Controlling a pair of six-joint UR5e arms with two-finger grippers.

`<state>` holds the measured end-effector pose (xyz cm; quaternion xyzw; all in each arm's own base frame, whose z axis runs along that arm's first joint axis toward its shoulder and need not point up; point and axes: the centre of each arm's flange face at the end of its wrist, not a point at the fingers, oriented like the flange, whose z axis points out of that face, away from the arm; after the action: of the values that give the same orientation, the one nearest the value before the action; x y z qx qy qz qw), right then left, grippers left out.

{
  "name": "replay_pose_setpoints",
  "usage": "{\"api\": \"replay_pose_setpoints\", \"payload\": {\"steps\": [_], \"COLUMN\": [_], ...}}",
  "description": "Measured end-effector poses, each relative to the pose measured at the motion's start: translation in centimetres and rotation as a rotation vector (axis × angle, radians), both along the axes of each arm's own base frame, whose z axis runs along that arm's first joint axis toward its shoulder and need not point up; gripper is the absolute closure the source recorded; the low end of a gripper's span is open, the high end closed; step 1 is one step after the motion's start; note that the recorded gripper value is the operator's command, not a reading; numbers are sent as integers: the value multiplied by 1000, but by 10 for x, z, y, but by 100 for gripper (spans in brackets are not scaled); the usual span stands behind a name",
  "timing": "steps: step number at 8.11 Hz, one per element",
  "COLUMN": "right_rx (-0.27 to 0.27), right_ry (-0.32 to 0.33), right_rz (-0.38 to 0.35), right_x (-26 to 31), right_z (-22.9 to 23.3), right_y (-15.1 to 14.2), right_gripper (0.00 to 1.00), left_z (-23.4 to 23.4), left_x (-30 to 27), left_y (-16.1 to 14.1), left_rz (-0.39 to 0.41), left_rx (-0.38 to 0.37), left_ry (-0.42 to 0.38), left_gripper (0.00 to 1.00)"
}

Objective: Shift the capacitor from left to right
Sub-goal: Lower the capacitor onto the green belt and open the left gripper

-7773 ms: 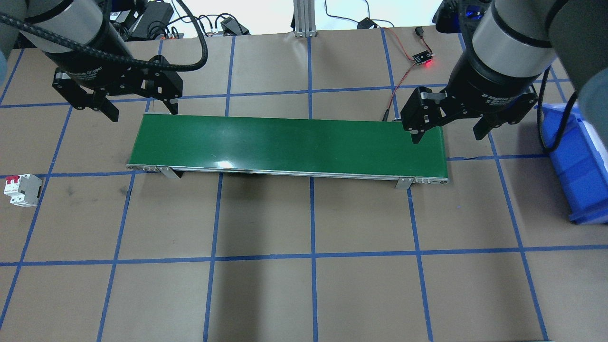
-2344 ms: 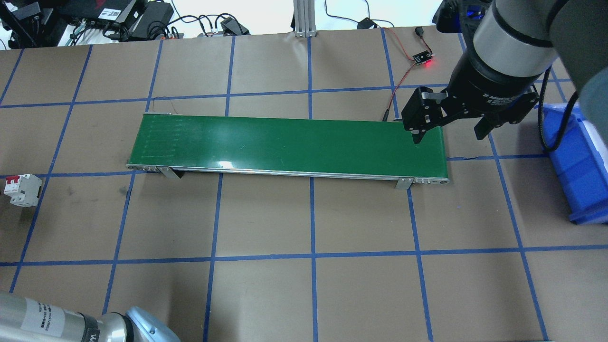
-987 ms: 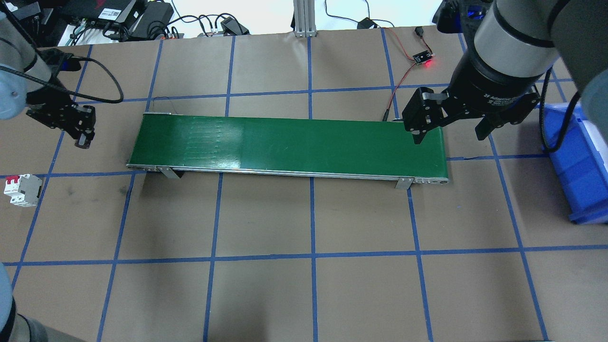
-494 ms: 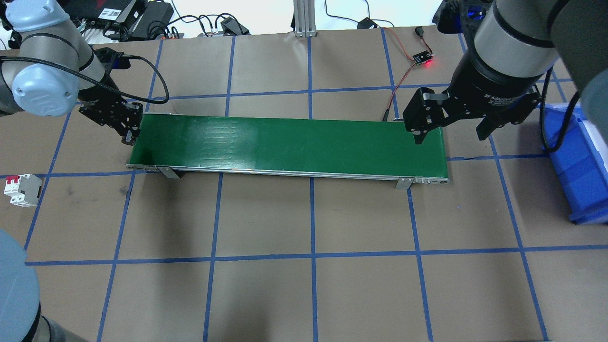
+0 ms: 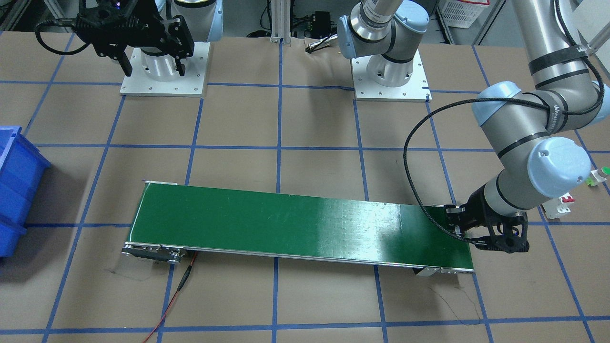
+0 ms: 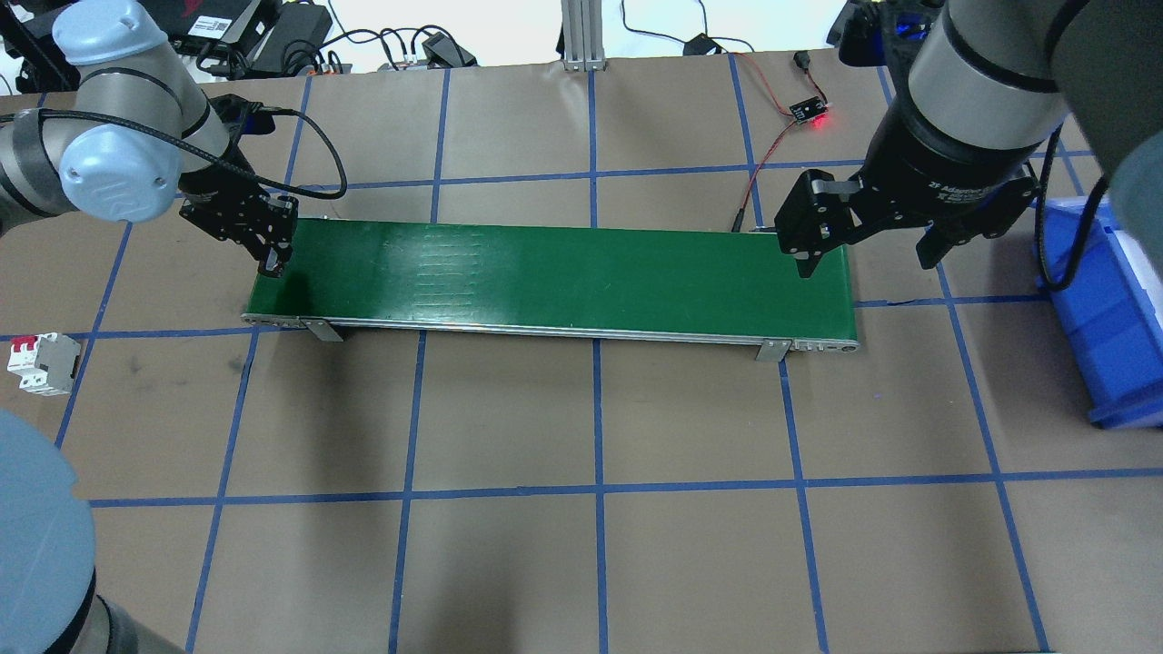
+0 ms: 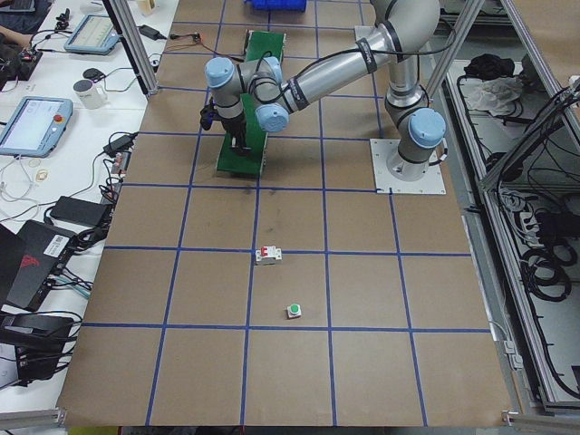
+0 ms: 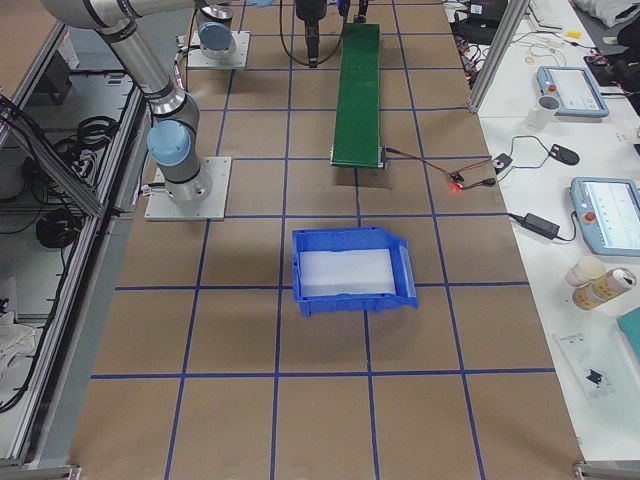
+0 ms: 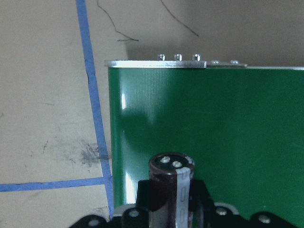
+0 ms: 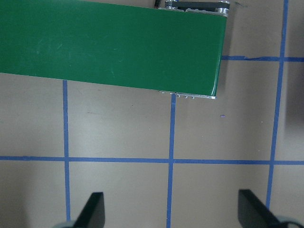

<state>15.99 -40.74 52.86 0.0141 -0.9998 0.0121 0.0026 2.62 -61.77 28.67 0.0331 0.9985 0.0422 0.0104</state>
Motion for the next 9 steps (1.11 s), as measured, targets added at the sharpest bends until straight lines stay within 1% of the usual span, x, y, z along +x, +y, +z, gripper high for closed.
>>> {"api": "replay_pose_setpoints", "payload": {"steps": [3, 5, 6, 7, 8, 9], "right_rx": [0, 0, 0, 0, 0, 1], "right_ry": [1, 2, 2, 2, 1, 1], "right_rz": [0, 0, 0, 0, 0, 0], "right_x": [0, 0, 0, 0, 0, 0], "right_z": [0, 0, 0, 0, 0, 0], "right_y": [0, 0, 0, 0, 0, 0], "right_gripper": [0, 0, 0, 0, 0, 0], "left_z": [-9, -16, -18, -18, -15, -10], "left_x": [-3, -4, -5, -5, -9, -17], "left_y": [-5, -10, -11, -11, -10, -9], "left_rz": [1, 0, 0, 3, 0, -8], "left_rx": [2, -16, -19, -21, -28, -36], "left_ry": [10, 27, 30, 31, 32, 33], "left_gripper": [100, 100, 71, 56, 49, 39]}}
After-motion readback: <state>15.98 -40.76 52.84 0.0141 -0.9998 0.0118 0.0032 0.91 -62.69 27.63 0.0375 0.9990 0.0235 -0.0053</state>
